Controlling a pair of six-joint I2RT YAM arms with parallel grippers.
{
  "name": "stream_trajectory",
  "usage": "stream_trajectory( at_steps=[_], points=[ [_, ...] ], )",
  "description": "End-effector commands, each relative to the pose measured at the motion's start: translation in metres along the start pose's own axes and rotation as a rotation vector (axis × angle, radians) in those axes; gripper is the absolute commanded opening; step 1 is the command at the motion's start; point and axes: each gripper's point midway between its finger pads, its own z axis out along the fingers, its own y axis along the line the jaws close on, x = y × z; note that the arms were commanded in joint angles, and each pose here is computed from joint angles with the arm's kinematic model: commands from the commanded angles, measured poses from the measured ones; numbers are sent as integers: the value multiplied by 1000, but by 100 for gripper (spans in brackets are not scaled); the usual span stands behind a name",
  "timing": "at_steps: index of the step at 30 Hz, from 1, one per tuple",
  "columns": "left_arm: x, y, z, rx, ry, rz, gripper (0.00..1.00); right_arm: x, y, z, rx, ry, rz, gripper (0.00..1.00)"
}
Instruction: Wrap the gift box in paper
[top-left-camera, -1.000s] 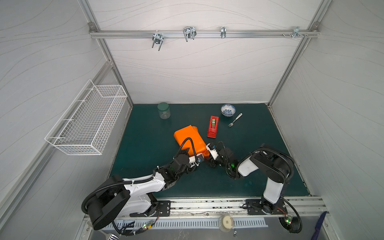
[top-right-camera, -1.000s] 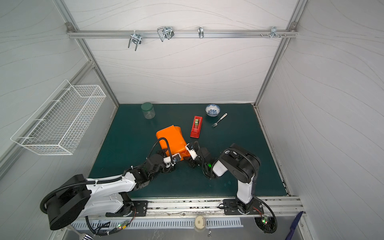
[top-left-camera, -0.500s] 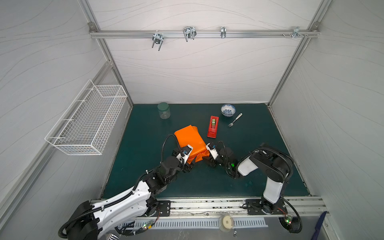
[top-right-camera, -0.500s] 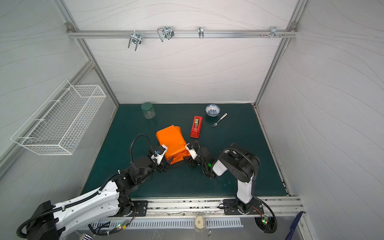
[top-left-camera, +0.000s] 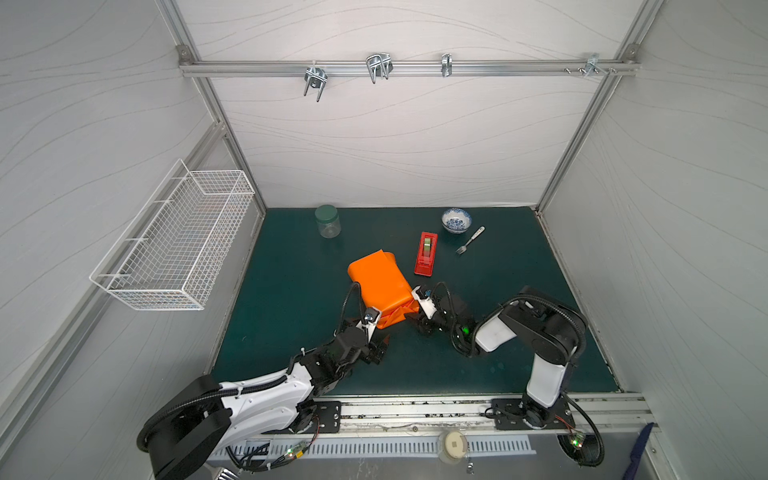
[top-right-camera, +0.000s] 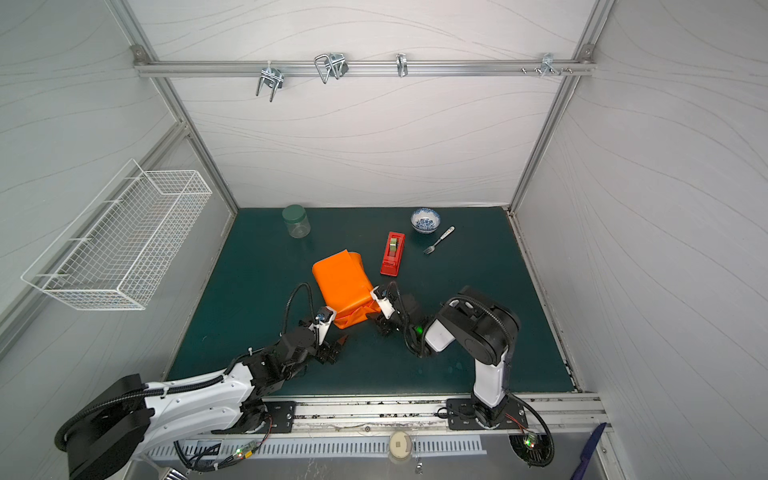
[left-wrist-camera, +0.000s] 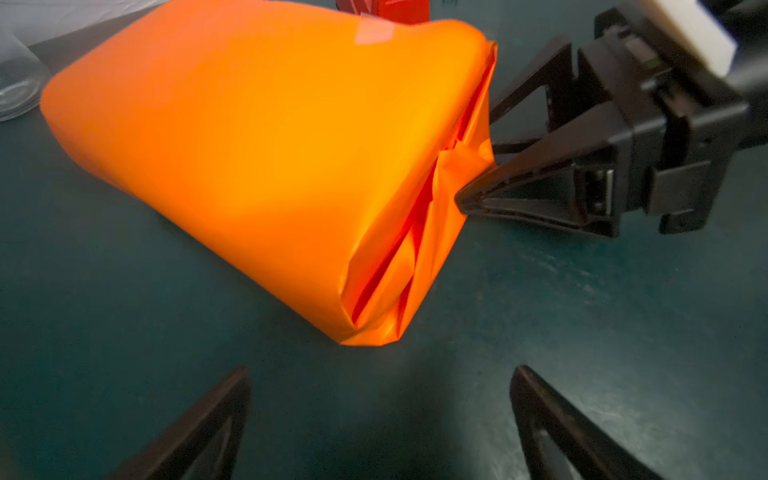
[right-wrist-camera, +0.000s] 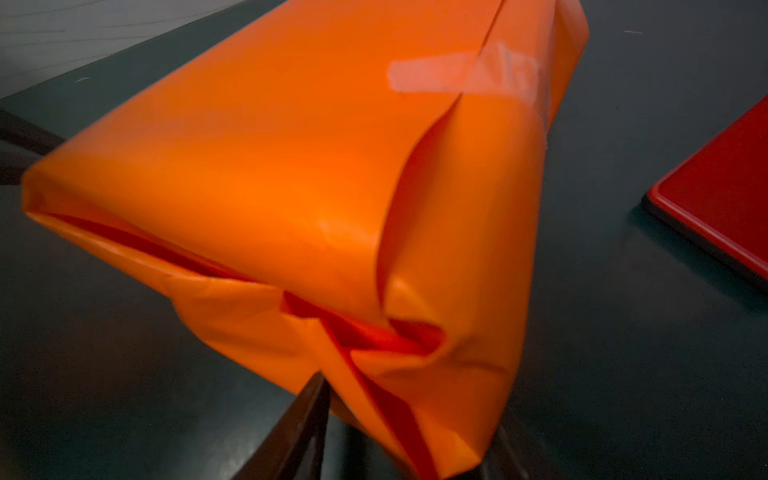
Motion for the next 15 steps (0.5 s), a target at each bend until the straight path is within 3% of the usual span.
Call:
stream_trajectory(
  at_steps=[1, 8, 15],
  points=[
    [-37, -5, 5, 4, -140, -21, 99, -6, 0, 3, -10, -22, 5, 53],
    [-39, -7, 30, -30, -145, 24, 99, -7, 1, 2, -15, -25, 4, 53],
    [-40, 7, 40, -61, -157, -5, 99, -6, 1, 2, -17, -24, 2, 52]
  ],
)
